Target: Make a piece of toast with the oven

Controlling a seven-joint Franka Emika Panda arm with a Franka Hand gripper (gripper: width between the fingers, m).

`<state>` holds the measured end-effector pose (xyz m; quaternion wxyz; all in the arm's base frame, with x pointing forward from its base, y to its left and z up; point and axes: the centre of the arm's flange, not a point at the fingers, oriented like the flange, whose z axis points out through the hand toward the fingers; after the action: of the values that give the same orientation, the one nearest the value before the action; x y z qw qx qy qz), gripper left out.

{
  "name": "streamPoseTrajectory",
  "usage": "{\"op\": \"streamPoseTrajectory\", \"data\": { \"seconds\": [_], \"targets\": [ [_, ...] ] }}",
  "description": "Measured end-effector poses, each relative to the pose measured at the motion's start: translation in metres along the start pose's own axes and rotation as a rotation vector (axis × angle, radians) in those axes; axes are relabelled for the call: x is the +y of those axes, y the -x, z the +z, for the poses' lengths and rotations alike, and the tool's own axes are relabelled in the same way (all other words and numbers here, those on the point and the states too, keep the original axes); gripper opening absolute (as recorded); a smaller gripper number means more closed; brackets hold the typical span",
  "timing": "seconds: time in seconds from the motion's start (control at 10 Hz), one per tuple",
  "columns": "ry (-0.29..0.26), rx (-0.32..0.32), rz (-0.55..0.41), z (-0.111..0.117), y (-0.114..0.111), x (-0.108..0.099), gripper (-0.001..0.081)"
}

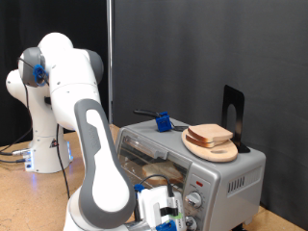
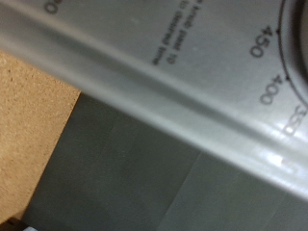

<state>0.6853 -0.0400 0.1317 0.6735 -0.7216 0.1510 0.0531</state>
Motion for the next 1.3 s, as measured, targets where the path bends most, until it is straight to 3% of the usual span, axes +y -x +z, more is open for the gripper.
{"op": "streamPoseTrajectory", "data": {
  "seconds": [0.4, 0.9, 1.3],
  "targets": [
    [-0.028, -0.023, -0.241, 0.001, -0.001, 0.000, 0.0000],
    [-0.154, -0.091, -0.552, 0.003, -0.009, 0.003, 0.0000],
    [-0.204, -0.128, -0.619, 0.004, -0.015, 0.006, 0.0000]
  ]
}}
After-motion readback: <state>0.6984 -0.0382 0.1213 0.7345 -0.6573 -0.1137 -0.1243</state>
